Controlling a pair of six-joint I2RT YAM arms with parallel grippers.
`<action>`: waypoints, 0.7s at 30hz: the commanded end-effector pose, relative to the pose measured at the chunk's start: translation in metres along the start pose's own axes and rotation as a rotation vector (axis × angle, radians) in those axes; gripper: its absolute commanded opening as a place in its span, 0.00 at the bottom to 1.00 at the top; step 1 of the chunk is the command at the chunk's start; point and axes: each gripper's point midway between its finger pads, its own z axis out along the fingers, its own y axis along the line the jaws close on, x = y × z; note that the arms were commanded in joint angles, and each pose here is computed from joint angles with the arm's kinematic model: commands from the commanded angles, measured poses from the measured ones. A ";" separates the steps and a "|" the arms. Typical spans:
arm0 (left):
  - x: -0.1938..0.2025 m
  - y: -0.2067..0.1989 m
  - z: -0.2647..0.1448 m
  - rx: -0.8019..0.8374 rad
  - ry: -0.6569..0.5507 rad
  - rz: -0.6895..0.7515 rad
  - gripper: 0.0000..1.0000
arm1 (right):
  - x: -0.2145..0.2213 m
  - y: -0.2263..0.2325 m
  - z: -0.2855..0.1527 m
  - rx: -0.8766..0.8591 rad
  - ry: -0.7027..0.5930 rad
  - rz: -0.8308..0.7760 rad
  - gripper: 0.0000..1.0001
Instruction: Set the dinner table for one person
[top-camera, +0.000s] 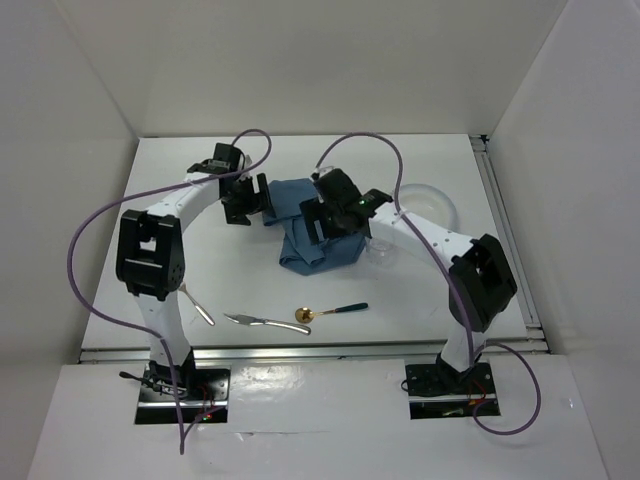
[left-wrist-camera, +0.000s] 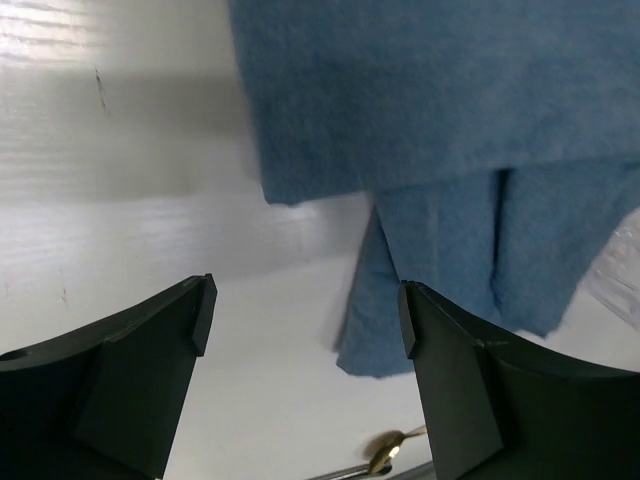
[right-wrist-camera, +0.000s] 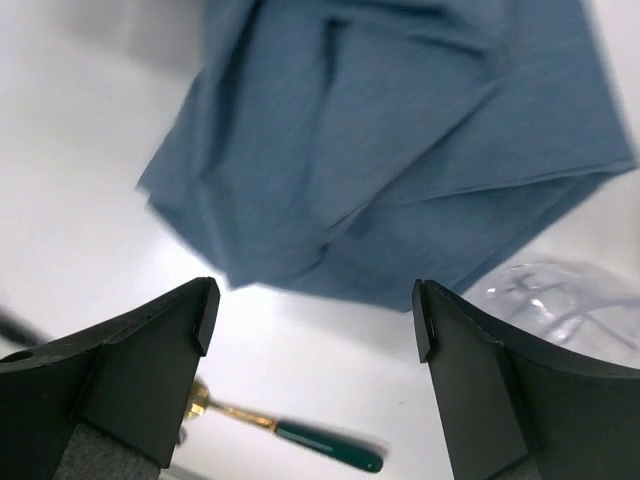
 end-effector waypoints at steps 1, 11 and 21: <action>-0.016 0.007 0.012 -0.052 -0.011 -0.019 0.92 | -0.016 0.034 -0.019 -0.166 -0.104 -0.115 0.86; -0.016 0.005 0.057 0.018 0.074 -0.079 0.89 | 0.029 0.069 0.018 -0.159 -0.009 -0.293 0.75; -0.018 0.002 0.067 0.040 0.081 -0.099 0.27 | 0.048 0.071 0.056 -0.123 0.036 -0.311 0.54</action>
